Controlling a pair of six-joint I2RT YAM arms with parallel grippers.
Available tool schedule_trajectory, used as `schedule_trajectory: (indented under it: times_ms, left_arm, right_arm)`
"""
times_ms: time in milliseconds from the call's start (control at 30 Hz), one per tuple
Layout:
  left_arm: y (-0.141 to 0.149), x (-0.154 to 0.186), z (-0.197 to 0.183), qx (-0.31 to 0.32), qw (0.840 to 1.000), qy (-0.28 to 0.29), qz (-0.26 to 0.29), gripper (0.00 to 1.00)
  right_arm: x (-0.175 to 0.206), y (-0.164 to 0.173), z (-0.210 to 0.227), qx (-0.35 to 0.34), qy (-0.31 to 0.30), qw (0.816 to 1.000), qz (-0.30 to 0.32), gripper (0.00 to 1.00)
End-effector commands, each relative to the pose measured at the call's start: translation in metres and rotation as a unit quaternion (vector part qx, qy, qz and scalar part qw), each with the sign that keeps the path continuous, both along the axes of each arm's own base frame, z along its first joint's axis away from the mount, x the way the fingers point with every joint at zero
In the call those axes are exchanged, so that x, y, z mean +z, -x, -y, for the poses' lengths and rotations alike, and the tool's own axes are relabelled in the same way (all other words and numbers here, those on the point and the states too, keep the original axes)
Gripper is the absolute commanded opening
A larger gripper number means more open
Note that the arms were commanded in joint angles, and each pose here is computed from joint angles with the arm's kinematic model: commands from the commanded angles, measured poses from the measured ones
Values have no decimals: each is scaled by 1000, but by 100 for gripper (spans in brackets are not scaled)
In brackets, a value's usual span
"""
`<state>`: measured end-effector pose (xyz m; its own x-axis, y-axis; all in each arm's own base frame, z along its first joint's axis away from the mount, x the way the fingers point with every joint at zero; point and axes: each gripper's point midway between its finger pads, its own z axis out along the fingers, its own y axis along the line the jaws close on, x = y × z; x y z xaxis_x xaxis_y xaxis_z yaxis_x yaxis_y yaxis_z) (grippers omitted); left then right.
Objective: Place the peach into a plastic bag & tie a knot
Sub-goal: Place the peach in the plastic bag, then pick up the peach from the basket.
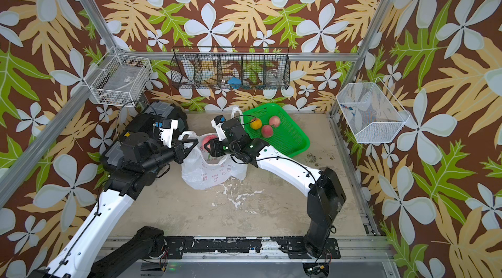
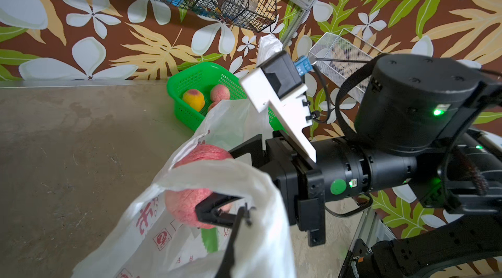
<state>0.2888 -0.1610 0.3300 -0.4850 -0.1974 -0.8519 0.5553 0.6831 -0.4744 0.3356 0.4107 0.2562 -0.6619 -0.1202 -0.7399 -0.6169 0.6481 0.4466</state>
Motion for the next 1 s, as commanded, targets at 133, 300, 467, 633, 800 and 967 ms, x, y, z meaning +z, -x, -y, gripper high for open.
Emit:
schedule_trajectory:
  times_ms: [133, 300, 467, 633, 800, 967]
  left_arm:
    - [-6, -5, -3, 14, 1000, -4, 9, 0]
    - [-24, -17, -26, 101, 994, -24, -28, 0]
    - [-36, -38, -51, 179, 980, -53, -70, 0]
    - [-28, -19, -31, 123, 991, -6, -44, 0]
    - [-20, -3, -19, 82, 996, 12, -16, 0]
    - [-17, -3, -15, 68, 997, 17, -16, 0]
  right_arm:
    - [17, -7, 29, -34, 70, 995, 57, 85]
    - [73, -34, 91, -114, 36, 989, 91, 78]
    - [71, -75, 190, -237, -2, 968, 78, 70]
    - [-8, -128, 262, -338, 81, 937, 31, 73]
    - [-65, -179, 280, -364, 142, 921, 7, 81]
    - [-113, -219, 272, -353, 186, 916, -25, 84]
